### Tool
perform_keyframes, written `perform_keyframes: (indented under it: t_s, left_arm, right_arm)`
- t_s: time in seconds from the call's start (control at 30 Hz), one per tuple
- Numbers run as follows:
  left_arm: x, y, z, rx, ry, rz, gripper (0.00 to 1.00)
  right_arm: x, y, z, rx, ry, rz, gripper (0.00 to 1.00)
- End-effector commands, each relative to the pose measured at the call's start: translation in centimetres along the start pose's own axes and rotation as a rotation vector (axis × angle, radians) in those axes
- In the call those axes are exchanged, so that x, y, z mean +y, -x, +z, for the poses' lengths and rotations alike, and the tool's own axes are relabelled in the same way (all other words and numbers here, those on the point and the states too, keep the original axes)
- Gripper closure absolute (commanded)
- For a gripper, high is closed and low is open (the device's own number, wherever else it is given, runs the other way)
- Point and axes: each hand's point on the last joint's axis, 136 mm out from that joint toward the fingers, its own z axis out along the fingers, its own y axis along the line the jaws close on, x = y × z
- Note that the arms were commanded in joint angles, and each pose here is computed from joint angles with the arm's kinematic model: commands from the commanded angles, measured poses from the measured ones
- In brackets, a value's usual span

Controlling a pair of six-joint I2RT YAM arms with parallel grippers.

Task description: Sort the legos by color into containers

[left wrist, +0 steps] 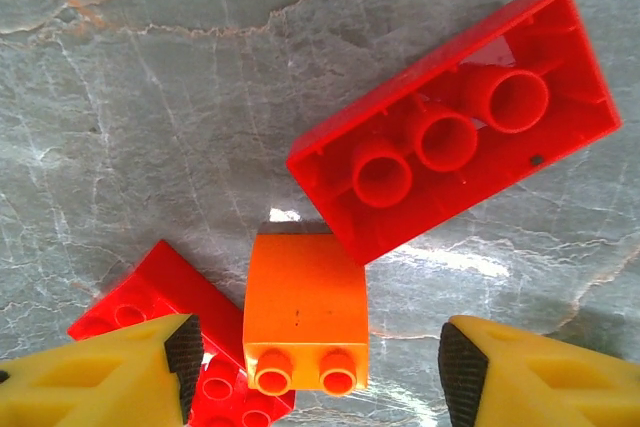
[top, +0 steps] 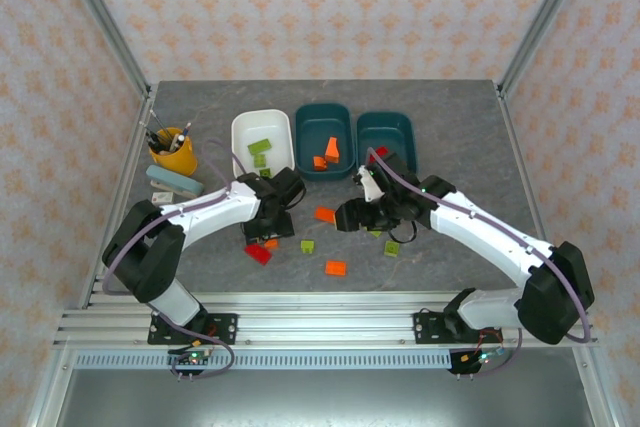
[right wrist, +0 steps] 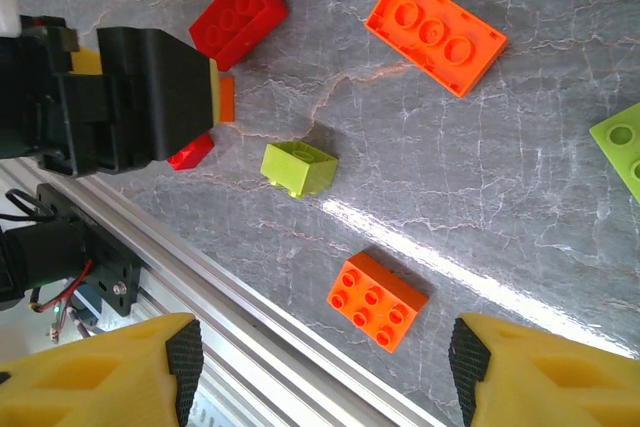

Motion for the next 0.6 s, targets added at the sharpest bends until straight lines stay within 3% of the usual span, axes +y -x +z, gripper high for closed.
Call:
perform_keyframes:
  t_s: [0.0, 0.57]
  left_arm:
    - [0.5, -0.2, 0.3, 0.0, 0.008, -0.013, 0.35]
    - [-2.6, 0.2, 0.9, 0.001, -0.036, 0.015, 0.45]
  right_arm:
    - [0.2, 0.1, 0.0, -0.021, 0.012, 0.003, 0.32]
    - [0.0, 0.4, 0.6, -0.009, 0.001, 0.008, 0.32]
